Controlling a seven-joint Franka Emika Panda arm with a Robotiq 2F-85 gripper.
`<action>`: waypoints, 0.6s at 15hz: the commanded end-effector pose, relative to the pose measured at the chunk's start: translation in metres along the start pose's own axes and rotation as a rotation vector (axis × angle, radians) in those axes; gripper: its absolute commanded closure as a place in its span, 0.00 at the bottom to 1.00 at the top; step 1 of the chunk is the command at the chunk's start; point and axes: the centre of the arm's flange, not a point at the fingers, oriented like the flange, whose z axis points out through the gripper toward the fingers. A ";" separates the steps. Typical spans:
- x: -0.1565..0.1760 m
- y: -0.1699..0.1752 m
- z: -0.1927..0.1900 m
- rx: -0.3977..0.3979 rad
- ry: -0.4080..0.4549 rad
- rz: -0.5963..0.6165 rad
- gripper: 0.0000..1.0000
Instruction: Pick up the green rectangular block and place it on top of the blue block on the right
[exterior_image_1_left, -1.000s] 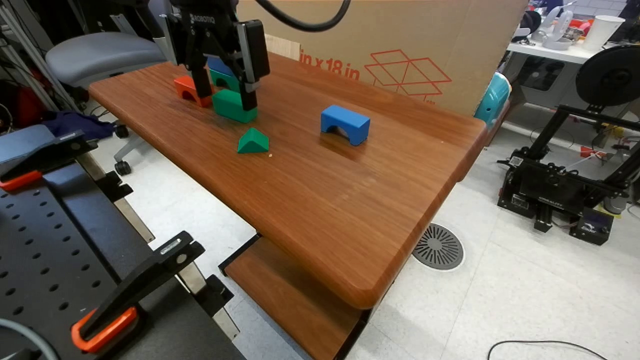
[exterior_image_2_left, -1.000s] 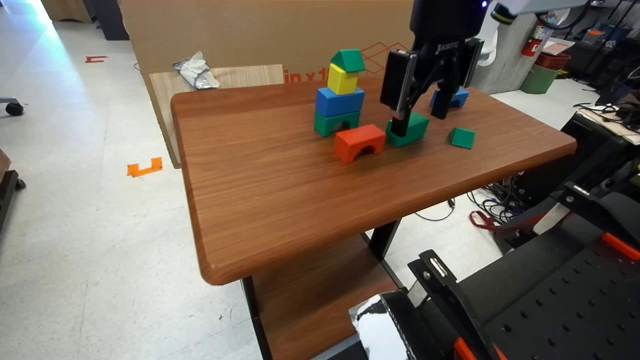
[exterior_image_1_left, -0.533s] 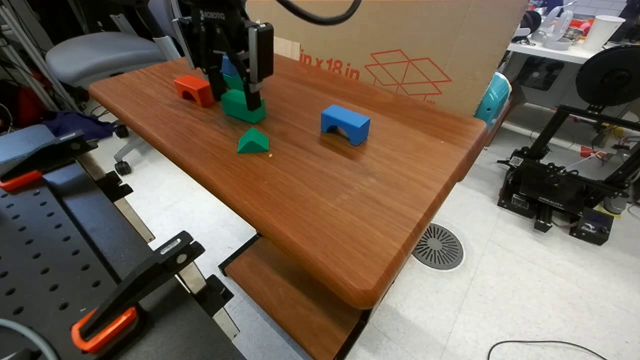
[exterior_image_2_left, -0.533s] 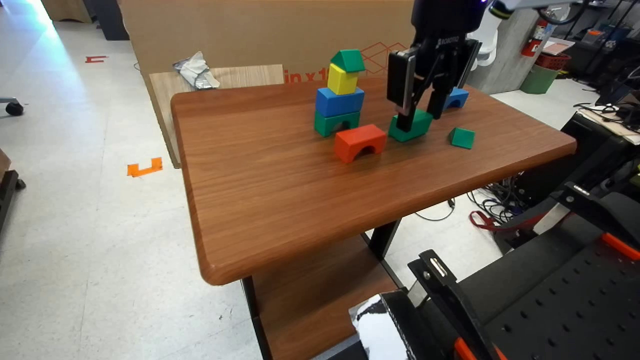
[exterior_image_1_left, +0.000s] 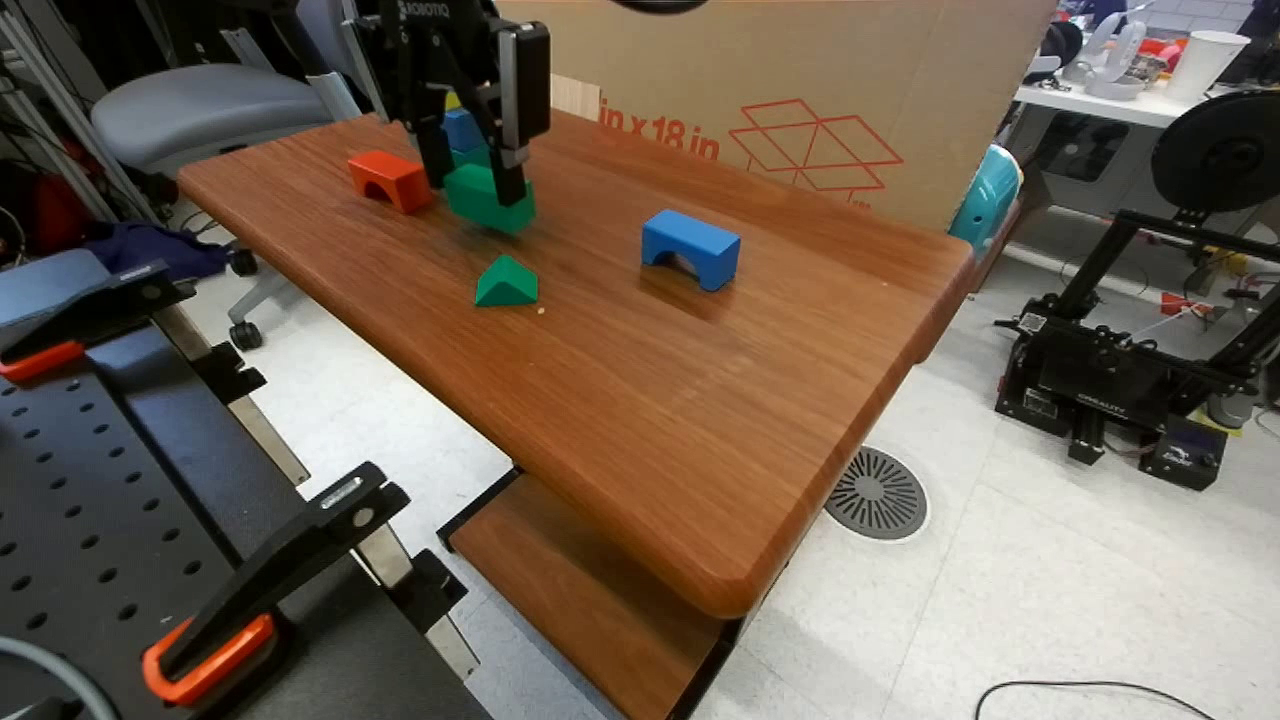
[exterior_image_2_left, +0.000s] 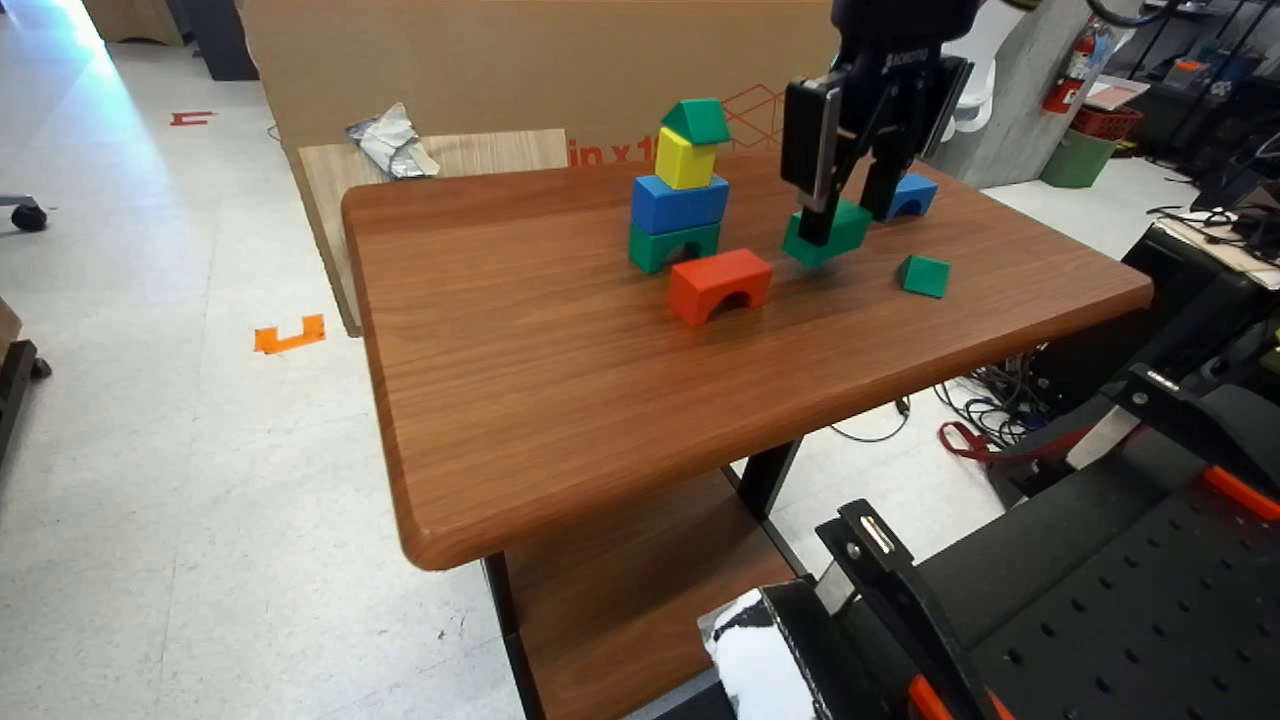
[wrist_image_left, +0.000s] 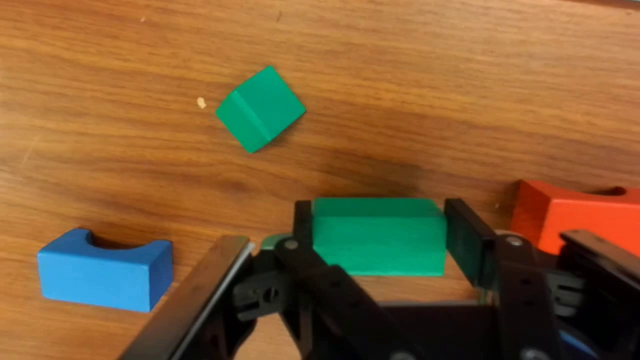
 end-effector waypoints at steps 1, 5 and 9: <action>-0.018 0.025 -0.039 -0.009 0.053 0.038 0.59; -0.014 0.071 -0.056 -0.009 0.065 0.119 0.59; -0.010 0.109 -0.054 -0.005 0.060 0.156 0.59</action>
